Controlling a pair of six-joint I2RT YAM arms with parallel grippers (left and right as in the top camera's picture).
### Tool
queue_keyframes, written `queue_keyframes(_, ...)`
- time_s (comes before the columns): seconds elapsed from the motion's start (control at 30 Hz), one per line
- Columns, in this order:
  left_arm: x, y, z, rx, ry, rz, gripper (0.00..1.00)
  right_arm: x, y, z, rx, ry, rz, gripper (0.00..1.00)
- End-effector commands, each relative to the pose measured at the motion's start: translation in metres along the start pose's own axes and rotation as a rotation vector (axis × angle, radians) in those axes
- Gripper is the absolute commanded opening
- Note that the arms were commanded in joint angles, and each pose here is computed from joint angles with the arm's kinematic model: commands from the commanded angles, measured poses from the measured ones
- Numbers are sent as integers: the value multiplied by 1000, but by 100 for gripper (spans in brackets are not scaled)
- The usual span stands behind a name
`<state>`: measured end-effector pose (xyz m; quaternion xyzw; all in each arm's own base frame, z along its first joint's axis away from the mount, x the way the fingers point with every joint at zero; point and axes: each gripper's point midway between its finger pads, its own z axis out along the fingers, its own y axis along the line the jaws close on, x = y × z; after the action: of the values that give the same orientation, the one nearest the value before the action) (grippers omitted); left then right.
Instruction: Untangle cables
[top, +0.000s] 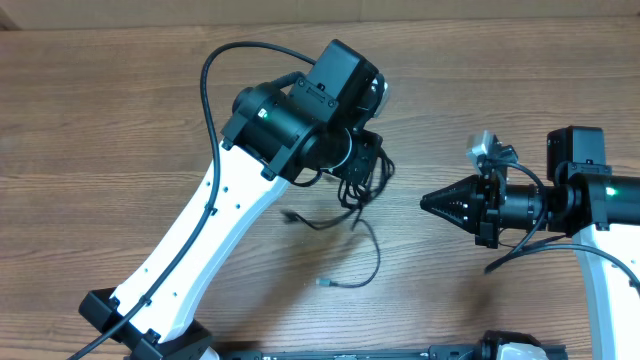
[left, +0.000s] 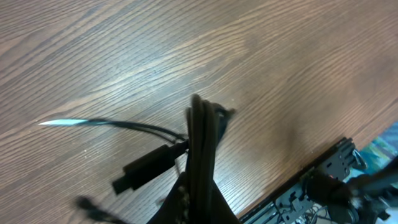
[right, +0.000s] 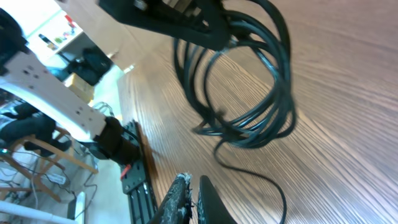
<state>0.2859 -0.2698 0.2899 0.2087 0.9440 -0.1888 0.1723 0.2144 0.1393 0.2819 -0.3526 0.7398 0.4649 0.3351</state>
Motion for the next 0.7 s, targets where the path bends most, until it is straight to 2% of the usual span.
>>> queue_keyframes(0.0, -4, -1, -11, 6, -34, -20, 4, -8, 6, -1, -34, -44, -26, 4)
queue_keyframes(0.1, -2, -7, -11, 37, -24, 1, 4, -1, -2, 0, 11, 1, 26, 10)
queue_keyframes(0.17, 0, -11, -11, 63, -13, 8, 4, 7, -23, -2, 113, 57, 139, 28)
queue_keyframes(0.2, 1, -16, -11, 91, -6, 12, 4, 10, -36, -4, 185, 81, 204, 55)
queue_keyframes(0.23, 2, -22, -12, 124, -2, 29, 4, 14, -49, -7, 259, 98, 266, 59)
queue_keyframes(0.27, 2, -28, -13, 159, 3, 38, 4, 16, -63, -12, 338, 105, 333, 61)
queue_keyframes(0.43, 3, -57, -19, 318, 10, 79, 4, 18, -71, -15, 385, 114, 346, 64)
queue_keyframes(0.67, 2, -74, -23, 391, 3, 103, 4, 23, -79, -19, 445, 136, 354, 65)
